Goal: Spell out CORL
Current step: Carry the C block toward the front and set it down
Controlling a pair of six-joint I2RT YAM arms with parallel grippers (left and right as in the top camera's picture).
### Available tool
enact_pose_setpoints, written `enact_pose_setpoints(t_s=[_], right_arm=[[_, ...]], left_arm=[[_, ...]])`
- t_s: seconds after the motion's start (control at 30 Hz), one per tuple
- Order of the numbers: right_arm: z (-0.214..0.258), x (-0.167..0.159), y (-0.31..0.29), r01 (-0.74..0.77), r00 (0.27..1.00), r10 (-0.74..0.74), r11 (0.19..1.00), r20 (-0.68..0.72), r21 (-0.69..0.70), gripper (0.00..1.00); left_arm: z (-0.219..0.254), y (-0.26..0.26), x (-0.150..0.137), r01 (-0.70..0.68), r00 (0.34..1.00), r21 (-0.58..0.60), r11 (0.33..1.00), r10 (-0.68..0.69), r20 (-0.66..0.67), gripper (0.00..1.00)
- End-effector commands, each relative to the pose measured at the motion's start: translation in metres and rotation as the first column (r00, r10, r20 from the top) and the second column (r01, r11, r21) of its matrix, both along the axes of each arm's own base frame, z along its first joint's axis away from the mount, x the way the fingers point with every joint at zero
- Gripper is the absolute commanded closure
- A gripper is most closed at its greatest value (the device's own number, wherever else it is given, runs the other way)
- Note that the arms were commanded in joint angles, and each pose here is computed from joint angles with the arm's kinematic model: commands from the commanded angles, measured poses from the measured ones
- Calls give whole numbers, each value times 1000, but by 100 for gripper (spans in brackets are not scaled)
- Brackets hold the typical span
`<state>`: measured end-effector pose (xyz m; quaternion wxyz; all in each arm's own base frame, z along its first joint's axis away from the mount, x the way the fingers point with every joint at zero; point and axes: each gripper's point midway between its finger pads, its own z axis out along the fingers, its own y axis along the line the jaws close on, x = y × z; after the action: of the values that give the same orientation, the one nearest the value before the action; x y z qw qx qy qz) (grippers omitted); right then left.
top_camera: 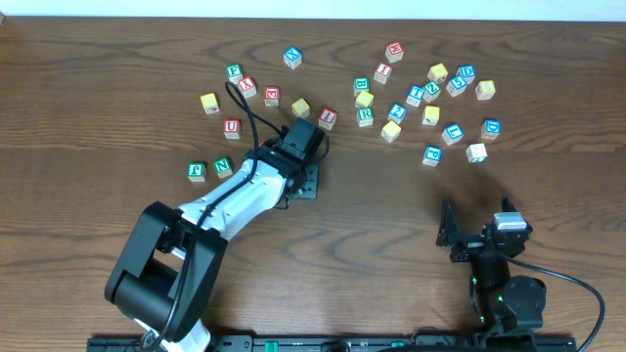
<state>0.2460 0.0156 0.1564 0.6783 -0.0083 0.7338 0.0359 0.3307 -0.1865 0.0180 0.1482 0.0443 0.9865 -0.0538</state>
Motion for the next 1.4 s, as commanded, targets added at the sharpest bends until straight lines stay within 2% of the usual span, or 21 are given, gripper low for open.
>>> enact_pose_setpoints(t_s=[0.0,1.1,1.13,1.17,1.2,1.23,1.27,1.37], right_arm=[[-1,0,-3,15,1000,-15,1000,-2,6,1],[-1,0,-3,15,1000,-15,1000,-2,6,1],[-1,0,-3,15,1000,-15,1000,-2,6,1],[-1,0,-3,15,1000,-15,1000,-2,6,1],[-1,0,-3,15,1000,-15,1000,-2,6,1],[0,0,-3,15,1000,-15,1000,-1,6,1],[0,0,-3,15,1000,-15,1000,-1,6,1],[-1,0,-3,15,1000,-15,1000,-2,6,1]], left_arm=[[-2,-1,-2,-5,1000,-13,1000,5,4,92],[-28,0,-3,-6,1000,6,1000,6,-22,92],[-28,0,-3,-6,1000,6,1000,6,-22,83],[-28,0,-3,-6,1000,6,1000,6,-22,62],[-28,0,-3,-5,1000,6,1000,5,-22,47],[-28,0,-3,-5,1000,6,1000,5,-22,38],[-28,0,-3,-5,1000,6,1000,5,-22,35],[-27,0,-3,-2,1000,7,1000,3,-21,34]])
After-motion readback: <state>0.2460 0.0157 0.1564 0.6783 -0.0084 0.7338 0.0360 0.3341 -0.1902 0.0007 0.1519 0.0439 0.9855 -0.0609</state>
